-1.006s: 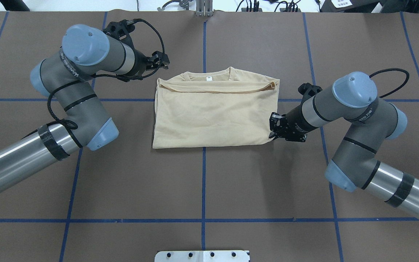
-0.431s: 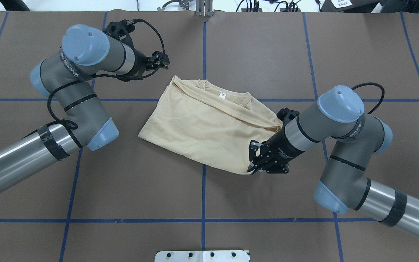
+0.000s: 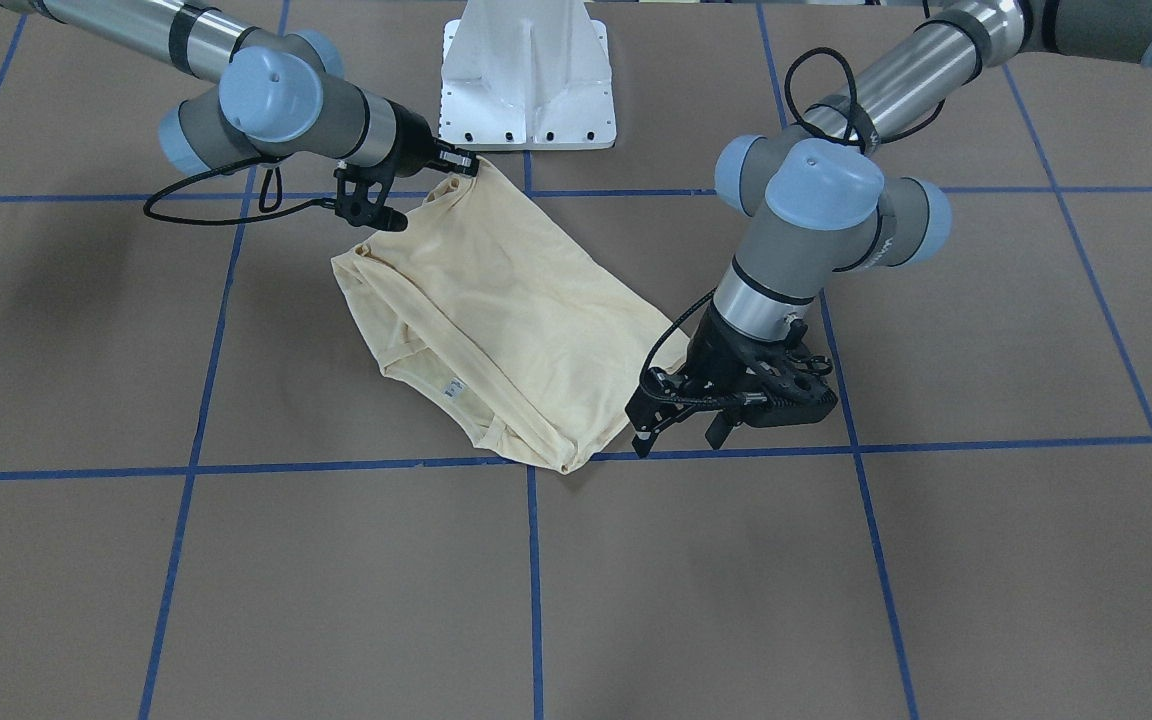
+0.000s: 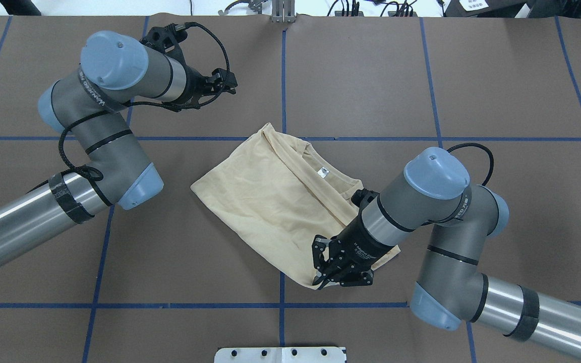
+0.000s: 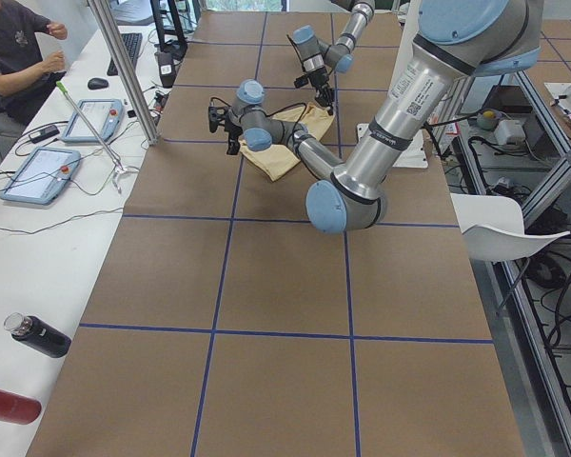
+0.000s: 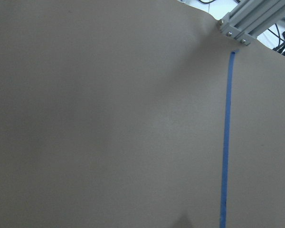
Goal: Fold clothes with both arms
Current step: 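Grasp the shirt edge with the right gripper and drag it toward the robot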
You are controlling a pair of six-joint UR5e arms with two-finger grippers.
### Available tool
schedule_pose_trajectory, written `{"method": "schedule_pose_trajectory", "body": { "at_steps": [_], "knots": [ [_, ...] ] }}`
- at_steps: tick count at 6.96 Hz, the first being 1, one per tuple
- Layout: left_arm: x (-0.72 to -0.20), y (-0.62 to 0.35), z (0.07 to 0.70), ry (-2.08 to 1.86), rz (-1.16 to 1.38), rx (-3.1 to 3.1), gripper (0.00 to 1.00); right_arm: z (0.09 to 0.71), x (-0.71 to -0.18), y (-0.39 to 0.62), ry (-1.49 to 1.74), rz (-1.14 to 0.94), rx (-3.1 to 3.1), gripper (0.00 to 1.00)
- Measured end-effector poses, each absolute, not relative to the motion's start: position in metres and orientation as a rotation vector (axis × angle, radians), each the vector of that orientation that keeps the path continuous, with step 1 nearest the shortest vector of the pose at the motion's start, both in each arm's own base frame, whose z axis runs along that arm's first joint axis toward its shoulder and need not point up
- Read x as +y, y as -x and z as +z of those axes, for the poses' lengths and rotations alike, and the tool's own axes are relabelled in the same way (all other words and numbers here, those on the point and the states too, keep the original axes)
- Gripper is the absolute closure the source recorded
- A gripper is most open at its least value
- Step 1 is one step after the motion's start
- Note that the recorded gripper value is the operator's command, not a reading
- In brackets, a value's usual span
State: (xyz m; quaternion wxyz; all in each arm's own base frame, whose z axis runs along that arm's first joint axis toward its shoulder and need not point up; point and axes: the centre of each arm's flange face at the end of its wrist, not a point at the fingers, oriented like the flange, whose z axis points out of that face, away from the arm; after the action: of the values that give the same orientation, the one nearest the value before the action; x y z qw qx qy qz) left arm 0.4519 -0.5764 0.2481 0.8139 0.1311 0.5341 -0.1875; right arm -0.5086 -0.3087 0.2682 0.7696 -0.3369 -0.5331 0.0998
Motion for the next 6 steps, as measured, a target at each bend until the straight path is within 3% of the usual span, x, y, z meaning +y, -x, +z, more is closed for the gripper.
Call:
{"method": "schedule_pose_trajectory", "body": {
  "at_steps": [1, 4, 6],
  "knots": [
    [-0.572, -0.448, 0.246, -0.285, -0.397, 1.149, 0.00, 0.263, -0.295, 0.517, 0.760, 0.203, -1.146, 0.01],
    [-0.569, -0.446, 0.245, -0.288, -0.393, 1.153, 0.00, 0.246, -0.281, 0.514, 0.763, 0.170, -1.173, 0.00],
    [-0.567, -0.445, 0.255, -0.283, -0.388, 1.142, 0.00, 0.240, -0.300, 0.500, 0.707, 0.213, -1.213, 0.00]
  ]
}}
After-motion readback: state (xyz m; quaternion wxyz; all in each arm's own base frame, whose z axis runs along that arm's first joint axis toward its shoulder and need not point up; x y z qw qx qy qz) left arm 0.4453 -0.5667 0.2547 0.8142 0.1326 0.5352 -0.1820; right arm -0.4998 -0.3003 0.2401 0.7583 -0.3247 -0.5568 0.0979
